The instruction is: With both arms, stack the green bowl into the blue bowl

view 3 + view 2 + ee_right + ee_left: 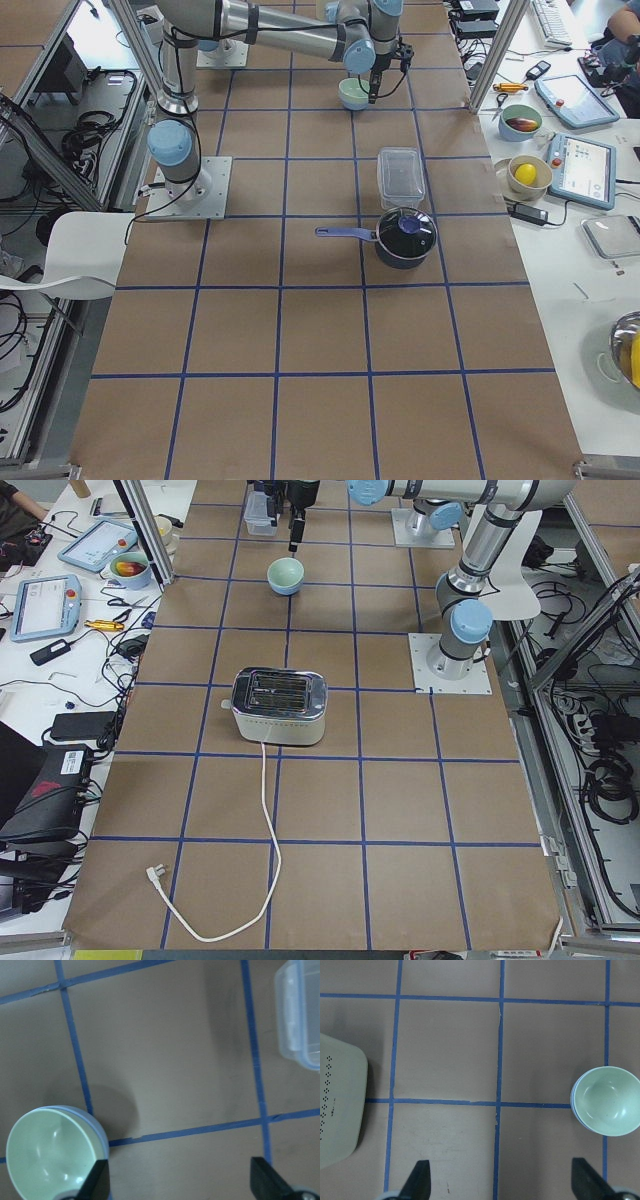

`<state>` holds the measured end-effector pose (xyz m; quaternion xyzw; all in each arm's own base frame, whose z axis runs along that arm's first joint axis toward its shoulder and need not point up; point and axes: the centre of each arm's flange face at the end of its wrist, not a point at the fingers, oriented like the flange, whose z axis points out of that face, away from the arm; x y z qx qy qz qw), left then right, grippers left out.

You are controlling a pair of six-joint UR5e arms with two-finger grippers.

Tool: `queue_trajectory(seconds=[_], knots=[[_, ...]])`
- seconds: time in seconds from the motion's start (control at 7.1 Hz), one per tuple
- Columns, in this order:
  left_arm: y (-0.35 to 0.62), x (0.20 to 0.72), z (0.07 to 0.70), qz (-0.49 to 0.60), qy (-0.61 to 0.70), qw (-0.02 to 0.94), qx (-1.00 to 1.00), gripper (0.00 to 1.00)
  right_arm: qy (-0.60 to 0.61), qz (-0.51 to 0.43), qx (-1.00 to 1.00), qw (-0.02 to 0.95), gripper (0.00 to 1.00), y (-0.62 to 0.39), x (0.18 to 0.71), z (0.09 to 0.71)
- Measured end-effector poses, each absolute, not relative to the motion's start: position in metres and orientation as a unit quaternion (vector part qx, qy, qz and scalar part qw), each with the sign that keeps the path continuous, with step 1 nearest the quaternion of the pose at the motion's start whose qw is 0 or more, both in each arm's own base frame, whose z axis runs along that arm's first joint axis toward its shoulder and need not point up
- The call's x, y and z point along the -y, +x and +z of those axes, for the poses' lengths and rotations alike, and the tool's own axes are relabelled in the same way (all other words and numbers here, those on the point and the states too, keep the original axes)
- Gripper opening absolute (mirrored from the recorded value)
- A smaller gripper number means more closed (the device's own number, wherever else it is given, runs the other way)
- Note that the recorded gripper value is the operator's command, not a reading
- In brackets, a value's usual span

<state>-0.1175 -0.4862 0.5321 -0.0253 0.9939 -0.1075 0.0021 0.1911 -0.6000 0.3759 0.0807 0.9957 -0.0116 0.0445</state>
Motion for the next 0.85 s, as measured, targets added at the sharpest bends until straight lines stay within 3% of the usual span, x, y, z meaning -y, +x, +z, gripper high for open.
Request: queue_trajectory(seconds=[0.42, 0.85], knots=[[-0.118, 0.486, 0.532, -0.107, -0.025, 0.002, -0.994, 1.0, 0.025, -0.018, -1.0, 0.006, 1.0, 0.09, 0.568, 0.465], [-0.118, 0.486, 0.532, -0.107, -0.025, 0.002, -0.994, 1.0, 0.018, -0.018, -1.0, 0.001, 1.0, 0.08, 0.541, 0.493]])
